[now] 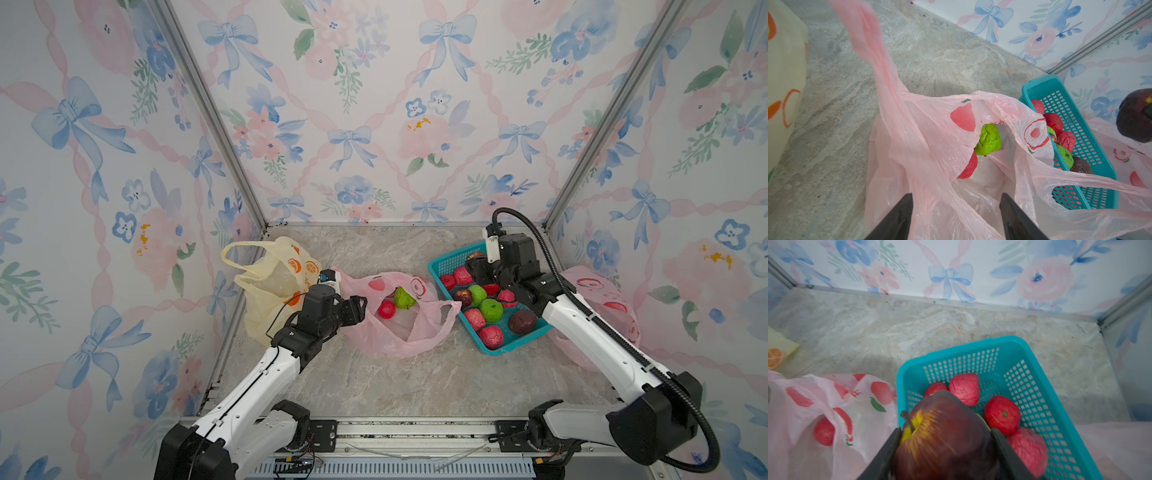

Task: Untie the knot of a plastic bag & take out the apple
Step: Place the apple in the basket.

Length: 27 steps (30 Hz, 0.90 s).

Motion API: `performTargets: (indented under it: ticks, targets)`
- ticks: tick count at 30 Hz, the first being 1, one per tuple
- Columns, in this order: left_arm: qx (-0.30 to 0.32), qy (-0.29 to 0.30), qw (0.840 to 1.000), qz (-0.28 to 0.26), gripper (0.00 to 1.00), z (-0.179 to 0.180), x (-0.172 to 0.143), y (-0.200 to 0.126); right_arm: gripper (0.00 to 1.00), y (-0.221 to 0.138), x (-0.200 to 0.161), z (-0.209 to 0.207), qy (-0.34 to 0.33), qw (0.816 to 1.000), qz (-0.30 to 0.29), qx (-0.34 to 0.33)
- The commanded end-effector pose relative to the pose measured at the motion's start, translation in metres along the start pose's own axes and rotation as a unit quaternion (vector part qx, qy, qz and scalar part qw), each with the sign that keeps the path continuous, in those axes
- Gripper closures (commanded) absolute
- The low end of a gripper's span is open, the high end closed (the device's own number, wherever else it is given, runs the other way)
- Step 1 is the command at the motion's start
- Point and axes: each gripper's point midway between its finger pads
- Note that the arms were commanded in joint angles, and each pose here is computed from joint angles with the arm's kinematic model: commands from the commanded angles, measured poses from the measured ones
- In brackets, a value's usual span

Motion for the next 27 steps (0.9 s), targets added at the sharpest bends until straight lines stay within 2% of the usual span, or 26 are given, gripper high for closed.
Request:
performTargets:
  ticks: [1, 5, 9, 16, 19, 27]
  targets:
    - [-0.011, 0.005, 1.000, -0.005, 0.30, 0.000, 0.000, 0.006, 0.73, 0.002, -0.055, -0.038, 0.023, 0.995, 0.081, -0.061]
    - [-0.007, -0.001, 1.000, -0.009, 0.23, 0.003, 0.001, 0.010, 0.72, 0.011, -0.095, -0.065, 0.078, 0.986, 0.126, -0.080]
    - [-0.007, -0.001, 1.000, -0.008, 0.22, 0.002, 0.002, 0.013, 0.69, 0.020, -0.114, -0.072, 0.108, 0.981, 0.147, -0.072]
    - [0.020, 0.003, 1.000, -0.008, 0.20, 0.012, 0.001, 0.014, 0.69, 0.033, -0.131, -0.072, 0.112, 0.975, 0.176, -0.070]
    - [0.033, 0.003, 0.999, 0.000, 0.21, 0.018, -0.004, 0.016, 0.66, 0.038, -0.141, -0.073, 0.110, 0.972, 0.194, -0.073]
    - [0.036, 0.004, 0.999, 0.005, 0.21, 0.019, -0.004, 0.020, 0.61, 0.043, -0.156, -0.073, 0.108, 0.967, 0.217, -0.075]
Point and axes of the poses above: each gripper's point midway between its finger pads, its own y axis out along the fingers, its own z axis along the line the jaws close on, x = y × z, and after that the axes turned 9 degrees about -y, right-handed
